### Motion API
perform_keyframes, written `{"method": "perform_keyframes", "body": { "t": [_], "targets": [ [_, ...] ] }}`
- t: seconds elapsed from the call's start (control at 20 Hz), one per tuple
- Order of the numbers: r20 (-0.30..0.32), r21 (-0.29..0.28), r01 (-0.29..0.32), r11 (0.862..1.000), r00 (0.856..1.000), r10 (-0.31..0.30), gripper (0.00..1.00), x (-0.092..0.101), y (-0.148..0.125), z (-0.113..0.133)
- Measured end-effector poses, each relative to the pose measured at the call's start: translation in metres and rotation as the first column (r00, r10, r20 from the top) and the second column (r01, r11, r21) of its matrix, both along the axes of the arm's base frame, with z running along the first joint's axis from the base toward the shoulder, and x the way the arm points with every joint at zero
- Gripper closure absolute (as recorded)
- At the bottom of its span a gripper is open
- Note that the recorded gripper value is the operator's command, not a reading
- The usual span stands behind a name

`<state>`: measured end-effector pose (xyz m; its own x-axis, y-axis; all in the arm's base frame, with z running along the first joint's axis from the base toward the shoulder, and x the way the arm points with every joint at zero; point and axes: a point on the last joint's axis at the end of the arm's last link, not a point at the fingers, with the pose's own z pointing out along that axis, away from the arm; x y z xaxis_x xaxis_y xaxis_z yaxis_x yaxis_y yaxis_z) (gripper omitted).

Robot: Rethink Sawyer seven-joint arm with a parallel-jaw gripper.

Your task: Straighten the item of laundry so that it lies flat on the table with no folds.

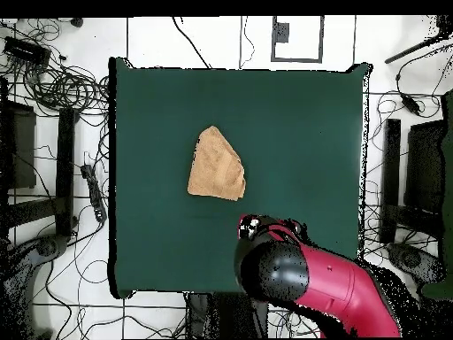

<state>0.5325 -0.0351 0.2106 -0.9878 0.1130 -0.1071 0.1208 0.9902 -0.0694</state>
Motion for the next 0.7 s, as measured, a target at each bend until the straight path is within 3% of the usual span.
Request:
{"method": "perform_keyframes", "body": {
  "t": [0.7],
  "targets": [
    [0.042, -0.008, 0.0, 1.0, 0.999, 0.0, 0.0, 0.006, -0.004, -0.024]
  ]
}}
